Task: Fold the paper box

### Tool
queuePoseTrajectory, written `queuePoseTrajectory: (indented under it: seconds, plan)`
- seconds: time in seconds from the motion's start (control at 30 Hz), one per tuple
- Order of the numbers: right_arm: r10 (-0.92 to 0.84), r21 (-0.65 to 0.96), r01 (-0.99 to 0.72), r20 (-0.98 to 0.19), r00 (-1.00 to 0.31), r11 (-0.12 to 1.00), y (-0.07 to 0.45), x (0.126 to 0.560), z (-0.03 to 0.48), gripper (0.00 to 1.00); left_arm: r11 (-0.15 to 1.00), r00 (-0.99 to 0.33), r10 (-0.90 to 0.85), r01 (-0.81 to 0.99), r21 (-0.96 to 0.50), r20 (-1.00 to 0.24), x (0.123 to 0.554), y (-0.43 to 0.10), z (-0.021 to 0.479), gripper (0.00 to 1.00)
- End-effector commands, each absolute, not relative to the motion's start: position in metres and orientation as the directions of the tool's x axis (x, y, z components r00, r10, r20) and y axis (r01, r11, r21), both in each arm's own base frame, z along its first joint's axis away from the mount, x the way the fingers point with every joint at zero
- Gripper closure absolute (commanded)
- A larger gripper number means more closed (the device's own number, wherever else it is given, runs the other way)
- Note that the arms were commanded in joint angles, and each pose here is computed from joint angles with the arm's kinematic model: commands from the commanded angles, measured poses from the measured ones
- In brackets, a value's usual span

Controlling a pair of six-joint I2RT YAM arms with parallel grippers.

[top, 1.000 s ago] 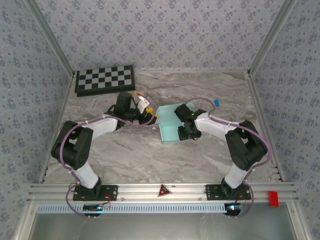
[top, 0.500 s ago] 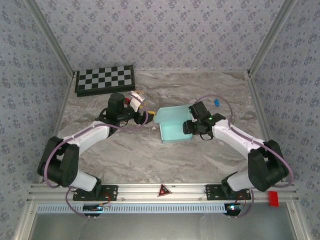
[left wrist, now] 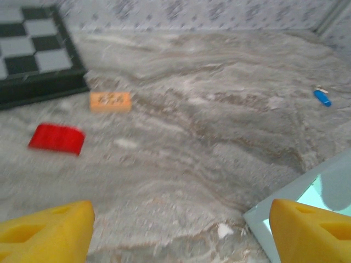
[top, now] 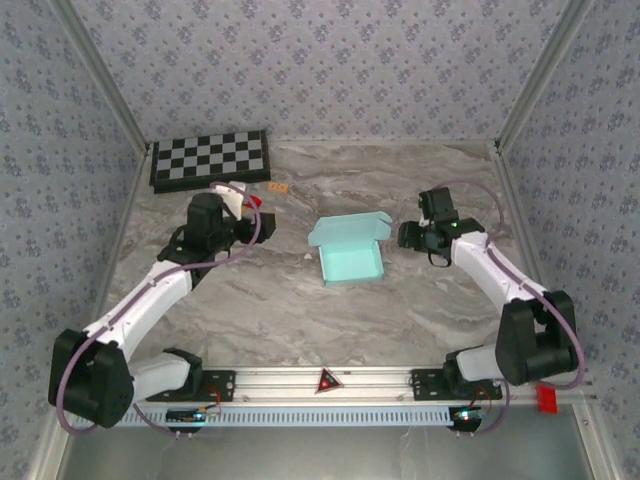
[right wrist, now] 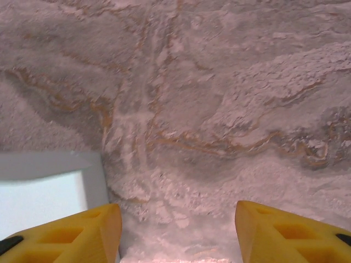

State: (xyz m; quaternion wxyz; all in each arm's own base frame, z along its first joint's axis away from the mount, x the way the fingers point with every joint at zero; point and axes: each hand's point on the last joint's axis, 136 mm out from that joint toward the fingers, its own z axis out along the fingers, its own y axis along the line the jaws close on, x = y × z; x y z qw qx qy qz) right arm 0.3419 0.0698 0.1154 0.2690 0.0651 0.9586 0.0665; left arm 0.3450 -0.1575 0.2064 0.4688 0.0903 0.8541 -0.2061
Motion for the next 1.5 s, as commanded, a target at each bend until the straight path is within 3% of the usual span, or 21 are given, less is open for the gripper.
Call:
queuePoseTrajectory:
  seconds: [0.0,0.3,0.77,1.47]
  plan:
    - [0.136,0.152,0.069,-0.489,-0.862,0.986,0.06,0.359,0.119,0.44,0.936,-0.637,-0.087,0.212,-0.282,-0.766,0.33,-0.135,0.2,0.17]
    - [0.199,0.105,0.169,-0.451,-0.87,0.98,0.012,0.42,0.114,0.53,0.936,-0.677,-0.072,0.208,-0.283,-0.733,0.299,-0.126,0.193,0.17]
    - [0.291,-0.057,0.336,-0.376,-0.88,0.94,-0.025,0.498,0.089,0.61,0.929,-0.665,-0.069,0.229,-0.291,-0.744,0.299,-0.128,0.193,0.16]
    - [0.243,-0.169,0.282,-0.219,-0.945,0.944,-0.021,0.526,0.042,0.63,0.924,-0.679,-0.049,0.248,-0.292,-0.732,0.3,-0.132,0.186,0.16]
